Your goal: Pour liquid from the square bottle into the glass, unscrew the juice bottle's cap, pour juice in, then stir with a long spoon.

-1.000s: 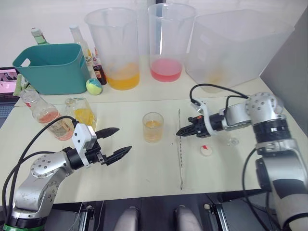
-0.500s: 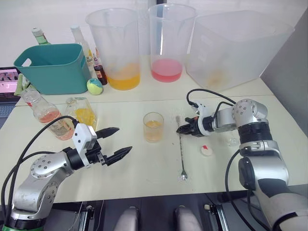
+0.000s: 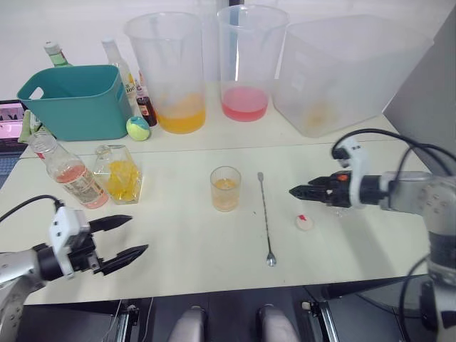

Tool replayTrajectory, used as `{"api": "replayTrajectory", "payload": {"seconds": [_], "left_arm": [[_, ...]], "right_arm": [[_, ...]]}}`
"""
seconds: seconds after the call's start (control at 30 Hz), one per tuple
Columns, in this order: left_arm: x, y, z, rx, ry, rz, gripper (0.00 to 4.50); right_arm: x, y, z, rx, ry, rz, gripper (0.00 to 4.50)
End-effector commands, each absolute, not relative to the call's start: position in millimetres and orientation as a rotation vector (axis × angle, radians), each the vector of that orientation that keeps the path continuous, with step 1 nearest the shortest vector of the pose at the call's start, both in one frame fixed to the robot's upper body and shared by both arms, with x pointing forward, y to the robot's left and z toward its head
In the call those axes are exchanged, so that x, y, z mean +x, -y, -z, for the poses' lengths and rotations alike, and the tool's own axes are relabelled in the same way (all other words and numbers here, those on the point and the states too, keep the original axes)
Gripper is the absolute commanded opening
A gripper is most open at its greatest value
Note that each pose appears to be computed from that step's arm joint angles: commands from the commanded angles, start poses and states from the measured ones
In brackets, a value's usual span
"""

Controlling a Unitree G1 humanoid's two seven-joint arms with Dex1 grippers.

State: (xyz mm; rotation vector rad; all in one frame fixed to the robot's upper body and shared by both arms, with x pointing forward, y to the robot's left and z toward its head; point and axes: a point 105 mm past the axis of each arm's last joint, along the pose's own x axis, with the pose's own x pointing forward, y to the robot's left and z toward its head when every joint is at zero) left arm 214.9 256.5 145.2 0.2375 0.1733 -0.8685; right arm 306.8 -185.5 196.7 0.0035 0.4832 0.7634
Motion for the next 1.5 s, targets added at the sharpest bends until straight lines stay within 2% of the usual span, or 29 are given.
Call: {"api": "replayTrajectory", "payload": {"seconds": [0.03, 0.27, 0.57, 1.17, 1.3, 1.5], "left_arm": [[209.5, -281.2, -155.3, 0.319, -0.151, 0.813, 4.5], [208.3, -311.3, -154.9, 0.355, -0.097, 0.709, 4.5], [206.7, -326.2, -136.9, 0.335, -0.114, 0.632, 4.5], [200.6, -329.0, -128.4, 0.333, -0.154, 0.584, 4.5], [200.0, -329.0, -126.8, 0.339, -0.16, 0.58, 4.5], [200.2, -328.1, -126.0, 0.343, -0.158, 0.582, 4.5]], "right_arm": [[278.3, 198.9, -216.7, -0.087, -0.291, -0.864, 4.45], [243.9, 255.3, -164.7, -0.138, -0.236, -0.798, 4.45], [239.4, 309.6, -126.1, -0.132, -0.239, -0.606, 4.45], [252.8, 312.9, -132.1, -0.156, -0.219, -0.612, 4.45], [252.1, 310.4, -129.2, -0.084, -0.289, -0.638, 4.45], [258.0, 313.0, -134.2, -0.115, -0.278, -0.613, 4.45]]}}
